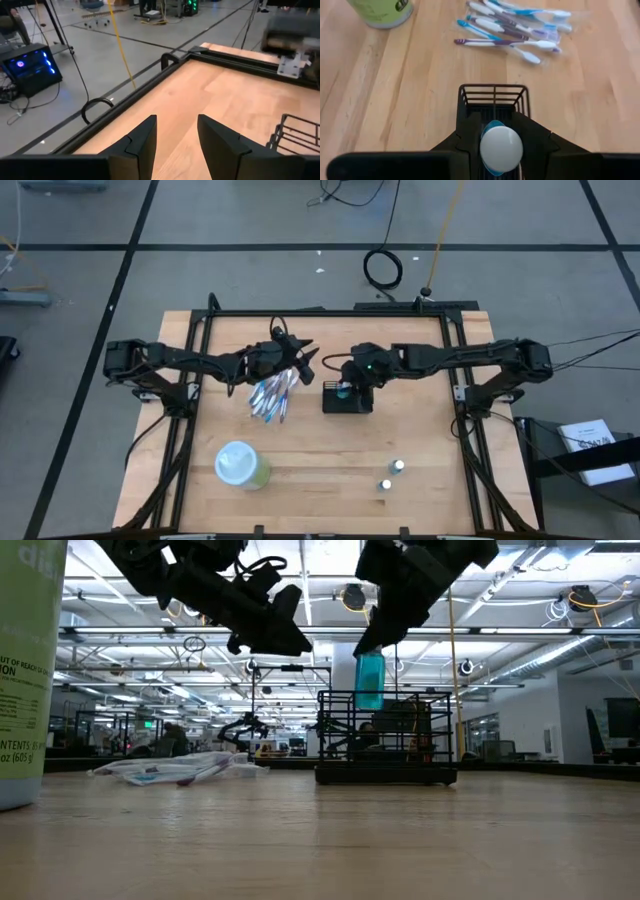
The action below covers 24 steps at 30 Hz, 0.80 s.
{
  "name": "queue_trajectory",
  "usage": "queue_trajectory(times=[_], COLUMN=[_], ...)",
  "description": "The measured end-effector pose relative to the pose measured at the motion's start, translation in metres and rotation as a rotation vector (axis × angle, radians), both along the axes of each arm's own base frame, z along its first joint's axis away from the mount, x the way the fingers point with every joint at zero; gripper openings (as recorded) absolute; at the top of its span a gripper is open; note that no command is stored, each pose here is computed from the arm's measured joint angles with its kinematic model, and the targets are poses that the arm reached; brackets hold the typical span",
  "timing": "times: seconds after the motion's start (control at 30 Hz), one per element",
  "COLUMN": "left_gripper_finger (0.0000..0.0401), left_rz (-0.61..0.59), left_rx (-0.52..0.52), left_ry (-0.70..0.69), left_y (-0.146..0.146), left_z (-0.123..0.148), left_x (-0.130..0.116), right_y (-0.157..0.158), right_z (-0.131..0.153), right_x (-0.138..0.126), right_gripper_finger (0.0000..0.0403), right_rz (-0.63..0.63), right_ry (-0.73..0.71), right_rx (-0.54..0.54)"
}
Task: Pick & Place toothbrushing station
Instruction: Put the blue mouthwash into the black mesh organizer
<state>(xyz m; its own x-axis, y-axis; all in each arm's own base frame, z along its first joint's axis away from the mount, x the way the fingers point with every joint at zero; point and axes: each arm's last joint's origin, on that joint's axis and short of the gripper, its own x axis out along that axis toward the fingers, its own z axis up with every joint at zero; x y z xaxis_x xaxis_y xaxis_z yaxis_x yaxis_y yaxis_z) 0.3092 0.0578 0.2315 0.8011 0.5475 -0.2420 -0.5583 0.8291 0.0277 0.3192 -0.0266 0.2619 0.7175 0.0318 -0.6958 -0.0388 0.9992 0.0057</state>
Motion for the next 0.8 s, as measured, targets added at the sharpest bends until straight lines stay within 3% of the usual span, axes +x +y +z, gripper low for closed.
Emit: queue_trajectory(times=[0.4, 0.8], left_gripper_finger=[0.015, 0.015], left_rz=[0.012, 0.013], left_rx=[-0.018, -0.02], left_ry=[-0.012, -0.009], left_y=[0.0, 0.0], left_z=[0.0, 0.0], left_x=[0.0, 0.0], right_y=[0.002, 0.003], right_z=[-0.04, -0.049], right_x=[0.023, 0.028], right_gripper_finger=[0.0087, 0.0087], right_rz=[0.017, 0.017], right_ry=[0.091, 0.111], right_rx=[0.006, 0.009])
